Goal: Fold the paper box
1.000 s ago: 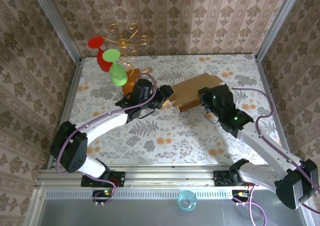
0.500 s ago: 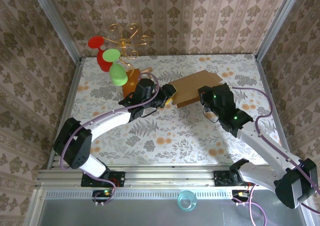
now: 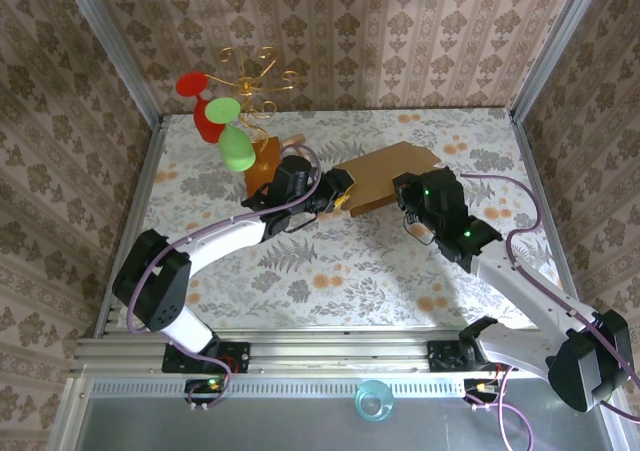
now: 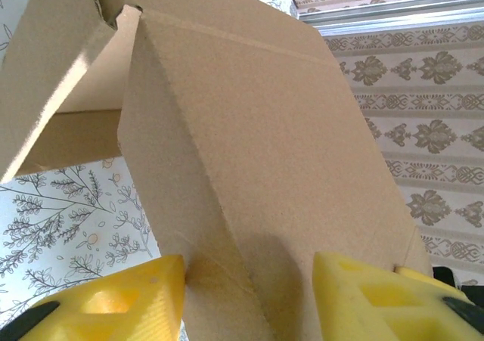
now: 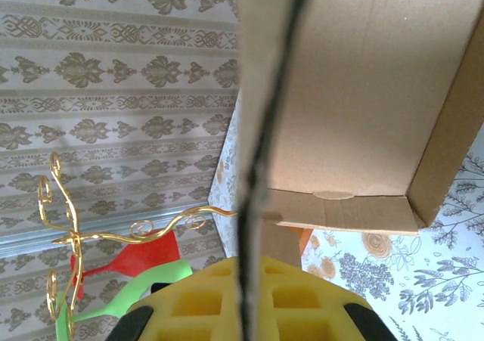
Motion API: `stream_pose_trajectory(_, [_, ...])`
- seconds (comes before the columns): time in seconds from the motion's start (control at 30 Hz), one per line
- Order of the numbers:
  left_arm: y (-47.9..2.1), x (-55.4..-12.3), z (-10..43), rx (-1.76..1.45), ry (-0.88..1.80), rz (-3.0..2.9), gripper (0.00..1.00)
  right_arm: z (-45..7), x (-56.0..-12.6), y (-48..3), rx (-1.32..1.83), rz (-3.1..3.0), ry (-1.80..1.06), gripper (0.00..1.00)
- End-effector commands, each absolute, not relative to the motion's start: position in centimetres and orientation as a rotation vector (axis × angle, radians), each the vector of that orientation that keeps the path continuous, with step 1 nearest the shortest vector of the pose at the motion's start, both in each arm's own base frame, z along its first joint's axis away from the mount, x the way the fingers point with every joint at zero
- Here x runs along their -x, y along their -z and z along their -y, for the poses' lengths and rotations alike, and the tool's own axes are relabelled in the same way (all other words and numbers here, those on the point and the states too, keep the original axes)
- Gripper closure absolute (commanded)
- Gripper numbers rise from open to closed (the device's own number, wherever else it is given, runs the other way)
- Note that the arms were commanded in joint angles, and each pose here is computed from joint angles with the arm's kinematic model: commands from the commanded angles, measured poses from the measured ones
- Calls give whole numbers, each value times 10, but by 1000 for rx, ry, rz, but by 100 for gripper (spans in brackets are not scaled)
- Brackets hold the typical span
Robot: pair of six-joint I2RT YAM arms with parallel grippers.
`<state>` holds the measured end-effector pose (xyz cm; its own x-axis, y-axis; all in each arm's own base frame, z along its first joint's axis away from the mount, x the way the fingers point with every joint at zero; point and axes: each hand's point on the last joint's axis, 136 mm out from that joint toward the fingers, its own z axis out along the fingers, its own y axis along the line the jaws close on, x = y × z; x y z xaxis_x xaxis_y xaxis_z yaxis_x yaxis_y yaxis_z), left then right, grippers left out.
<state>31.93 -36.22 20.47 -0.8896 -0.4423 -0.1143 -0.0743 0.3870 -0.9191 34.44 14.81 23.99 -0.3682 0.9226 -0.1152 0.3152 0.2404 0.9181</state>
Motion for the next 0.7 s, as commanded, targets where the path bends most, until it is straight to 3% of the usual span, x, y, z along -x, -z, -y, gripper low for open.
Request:
stream_pose_trajectory(0.0, [-227, -324, 371, 403, 1587, -2236, 61, -152, -345, -233, -1132, -1847, -1133, 100])
stream_pose_trajectory(0.63, [-211, -331, 354, 510, 1626, -2221, 100, -147, -345, -234, -1050, -1896, -1020, 100])
stream_pose_trajectory(0.67, [-212, -331, 352, 513, 1631, -2217, 100, -144, -344, -239, -1019, -1897, -996, 92])
